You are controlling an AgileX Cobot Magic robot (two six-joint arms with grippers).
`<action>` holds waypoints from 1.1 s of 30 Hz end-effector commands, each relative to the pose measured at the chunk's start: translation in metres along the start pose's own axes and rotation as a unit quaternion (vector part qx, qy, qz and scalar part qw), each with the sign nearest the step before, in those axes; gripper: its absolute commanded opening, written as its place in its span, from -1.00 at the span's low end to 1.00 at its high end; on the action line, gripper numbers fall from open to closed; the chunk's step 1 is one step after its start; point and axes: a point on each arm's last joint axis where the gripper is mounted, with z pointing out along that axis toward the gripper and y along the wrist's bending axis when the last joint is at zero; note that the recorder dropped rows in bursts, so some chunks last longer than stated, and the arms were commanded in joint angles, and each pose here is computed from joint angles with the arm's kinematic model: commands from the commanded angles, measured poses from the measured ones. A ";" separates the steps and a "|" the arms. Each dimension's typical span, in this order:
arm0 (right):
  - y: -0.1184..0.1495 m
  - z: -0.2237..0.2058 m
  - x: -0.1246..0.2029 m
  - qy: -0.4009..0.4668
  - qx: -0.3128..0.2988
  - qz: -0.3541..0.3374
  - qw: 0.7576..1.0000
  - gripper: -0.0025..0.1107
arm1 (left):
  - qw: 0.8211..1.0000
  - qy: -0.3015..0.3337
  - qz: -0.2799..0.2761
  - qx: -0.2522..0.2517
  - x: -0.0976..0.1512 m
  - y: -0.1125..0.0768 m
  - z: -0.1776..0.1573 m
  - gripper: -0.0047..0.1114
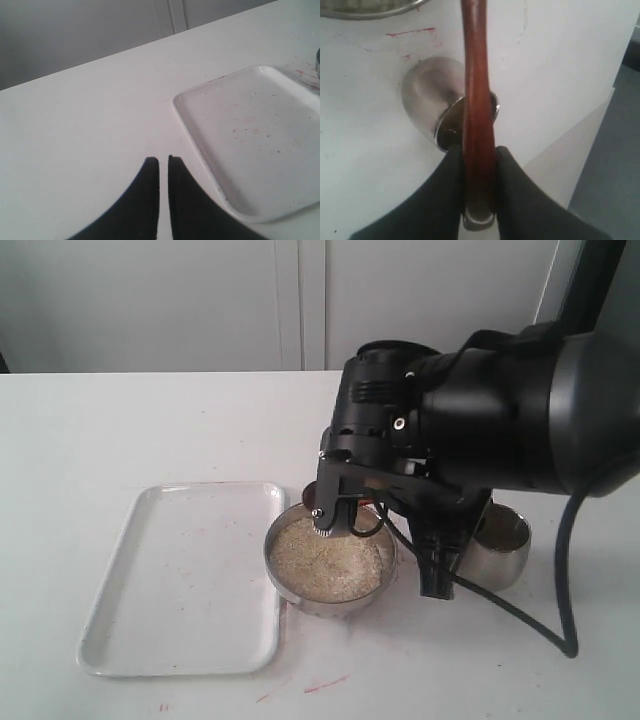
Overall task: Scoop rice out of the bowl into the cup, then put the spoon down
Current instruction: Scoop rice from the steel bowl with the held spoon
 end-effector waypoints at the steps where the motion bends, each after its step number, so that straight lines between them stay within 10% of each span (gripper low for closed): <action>1: -0.005 -0.006 0.001 -0.004 0.041 -0.014 0.999 -0.96 | 1.000 -0.002 0.000 -0.001 -0.002 0.000 0.000 -0.67; 33: 0.008 0.020 -0.022 0.039 0.067 -0.126 0.989 -0.96 | 1.000 -0.002 0.000 -0.001 -0.002 0.000 0.000 -0.67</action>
